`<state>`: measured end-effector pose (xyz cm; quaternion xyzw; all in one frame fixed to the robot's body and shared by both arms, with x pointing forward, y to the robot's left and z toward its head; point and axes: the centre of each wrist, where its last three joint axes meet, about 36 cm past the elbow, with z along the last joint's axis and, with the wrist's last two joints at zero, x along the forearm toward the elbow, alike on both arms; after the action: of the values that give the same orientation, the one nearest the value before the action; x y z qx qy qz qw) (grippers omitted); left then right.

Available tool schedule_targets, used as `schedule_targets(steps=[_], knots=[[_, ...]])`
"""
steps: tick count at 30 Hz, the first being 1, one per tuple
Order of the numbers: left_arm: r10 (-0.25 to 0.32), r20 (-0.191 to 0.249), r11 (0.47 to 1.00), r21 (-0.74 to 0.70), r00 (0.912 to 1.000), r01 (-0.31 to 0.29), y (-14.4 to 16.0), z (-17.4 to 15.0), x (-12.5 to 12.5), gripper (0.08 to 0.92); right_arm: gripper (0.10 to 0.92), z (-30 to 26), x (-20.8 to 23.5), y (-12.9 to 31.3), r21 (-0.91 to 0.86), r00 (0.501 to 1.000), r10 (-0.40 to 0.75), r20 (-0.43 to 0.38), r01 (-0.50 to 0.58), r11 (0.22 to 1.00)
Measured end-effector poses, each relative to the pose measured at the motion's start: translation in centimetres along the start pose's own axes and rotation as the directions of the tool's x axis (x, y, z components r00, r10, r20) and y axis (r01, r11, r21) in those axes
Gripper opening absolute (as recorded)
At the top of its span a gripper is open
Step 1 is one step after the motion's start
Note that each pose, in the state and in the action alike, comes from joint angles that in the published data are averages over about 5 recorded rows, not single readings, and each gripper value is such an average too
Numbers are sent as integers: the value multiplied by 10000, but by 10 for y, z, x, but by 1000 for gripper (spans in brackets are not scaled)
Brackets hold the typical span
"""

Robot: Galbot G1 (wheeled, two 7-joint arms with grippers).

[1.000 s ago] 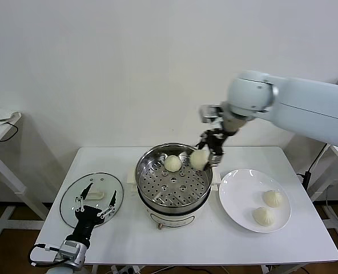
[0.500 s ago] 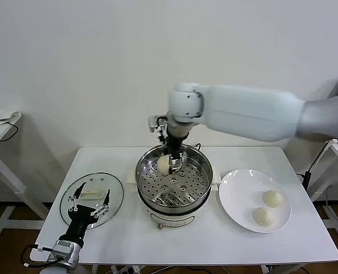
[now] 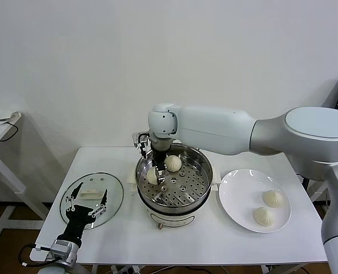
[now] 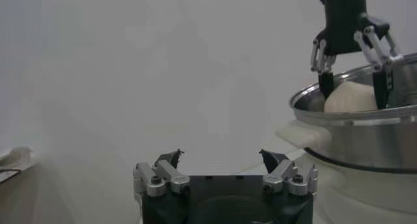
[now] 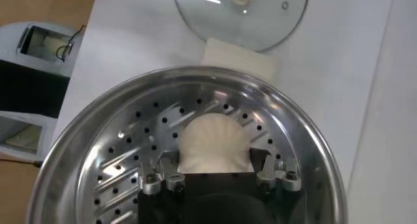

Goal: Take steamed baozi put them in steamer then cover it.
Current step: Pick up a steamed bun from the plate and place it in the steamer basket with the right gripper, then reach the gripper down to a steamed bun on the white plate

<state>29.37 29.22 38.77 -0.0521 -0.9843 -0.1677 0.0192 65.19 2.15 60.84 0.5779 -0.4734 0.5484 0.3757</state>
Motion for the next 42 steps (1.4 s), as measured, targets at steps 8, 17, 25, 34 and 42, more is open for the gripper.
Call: schedule_targets(steps=[8, 17, 25, 34, 42], knots=[[-31, -27, 10000, -5, 10000, 31, 0, 0, 1, 823, 819, 0, -6, -1, -48, 10000, -26, 59, 27, 10000], [14, -84, 10000, -12, 10000, -14, -2, 0, 3, 823, 823, 43, 41, 6, -400, 9993, 134, 358, -120, 9991], [136, -127, 9999, 16, 9998, -135, -7, -2, 4, 823, 823, 132, 98, 37, -954, 9976, 376, 584, -320, 9949], [198, -193, 9998, 20, 9996, -198, -10, -3, 7, 823, 823, 242, 110, 94, -1405, 9993, 290, 227, -255, 9897], [271, -119, 9996, 58, 9996, -270, -17, -6, 6, 823, 823, 311, 73, 133, -1566, 9992, -165, -365, 106, 9876]])
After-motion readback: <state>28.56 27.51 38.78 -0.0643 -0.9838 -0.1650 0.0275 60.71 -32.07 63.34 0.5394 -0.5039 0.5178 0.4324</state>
